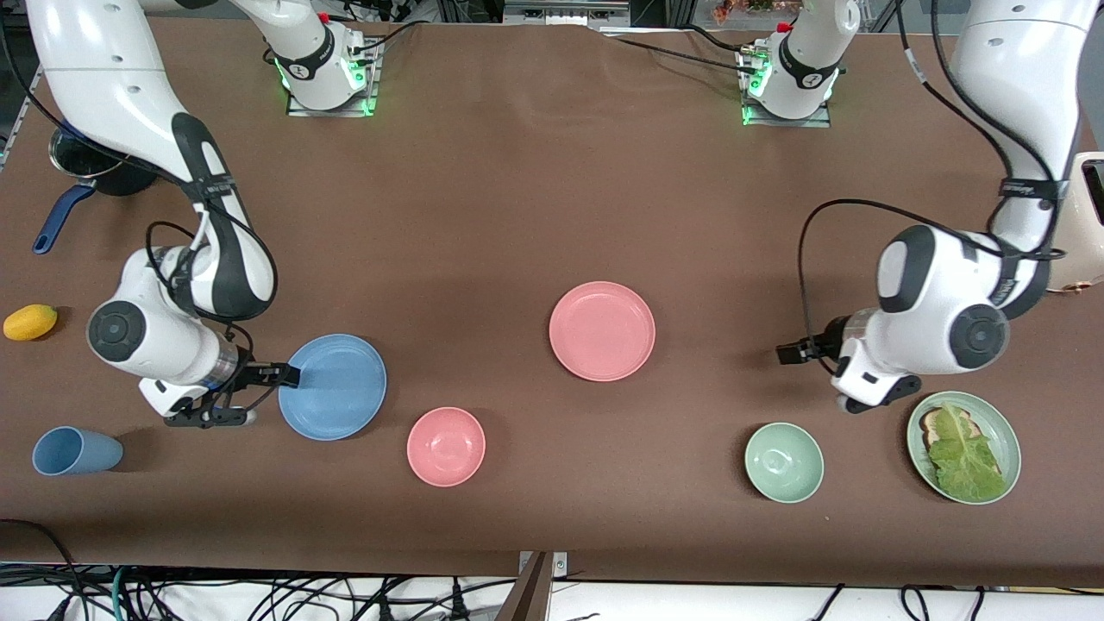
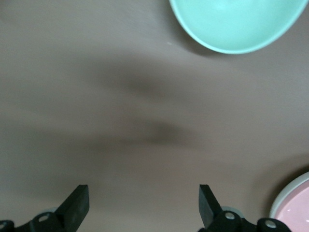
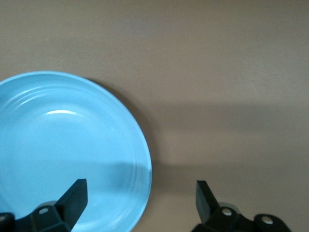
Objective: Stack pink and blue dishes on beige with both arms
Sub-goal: 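Release the pink plate while the right gripper reaches the blue plate, then carry the blue plate onto the pink plate with the right gripper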
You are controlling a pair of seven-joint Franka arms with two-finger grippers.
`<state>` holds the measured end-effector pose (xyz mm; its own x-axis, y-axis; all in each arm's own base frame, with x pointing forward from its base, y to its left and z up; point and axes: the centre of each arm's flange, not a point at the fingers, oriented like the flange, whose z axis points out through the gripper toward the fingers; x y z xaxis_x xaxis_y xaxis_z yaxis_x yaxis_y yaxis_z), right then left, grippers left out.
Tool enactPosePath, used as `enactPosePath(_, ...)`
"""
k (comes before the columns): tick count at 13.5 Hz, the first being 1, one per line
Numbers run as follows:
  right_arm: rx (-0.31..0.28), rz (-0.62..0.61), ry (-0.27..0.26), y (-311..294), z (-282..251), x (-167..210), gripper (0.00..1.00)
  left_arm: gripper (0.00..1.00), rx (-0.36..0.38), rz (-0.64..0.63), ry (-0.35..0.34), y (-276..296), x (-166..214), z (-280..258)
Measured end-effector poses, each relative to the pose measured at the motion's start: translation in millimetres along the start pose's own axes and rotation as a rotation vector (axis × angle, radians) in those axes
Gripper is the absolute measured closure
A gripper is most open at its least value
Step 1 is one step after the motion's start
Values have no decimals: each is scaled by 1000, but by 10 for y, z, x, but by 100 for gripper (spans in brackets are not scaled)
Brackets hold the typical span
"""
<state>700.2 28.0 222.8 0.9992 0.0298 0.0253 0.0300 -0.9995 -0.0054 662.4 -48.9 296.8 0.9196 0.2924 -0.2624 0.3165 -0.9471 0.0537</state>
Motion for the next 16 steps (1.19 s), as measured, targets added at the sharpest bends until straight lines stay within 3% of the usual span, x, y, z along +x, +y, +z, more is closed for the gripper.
enactPosePath(4, 4, -7, 14, -63, 202, 3, 4, 0, 46, 109, 16, -562, 33, -424)
enactPosePath(8, 4, -7, 6, -61, 240, -22, 48, 0, 123, 176, 47, -760, -351, -1241)
enactPosePath(12, 9, 7, -2, -77, 257, -49, 92, 0, 116, 190, 111, -701, -1080, -2190)
enactPosePath(16, 18, -10, 28, -201, -265, 102, 95, 0, 117, 206, 136, -750, -1478, -2594)
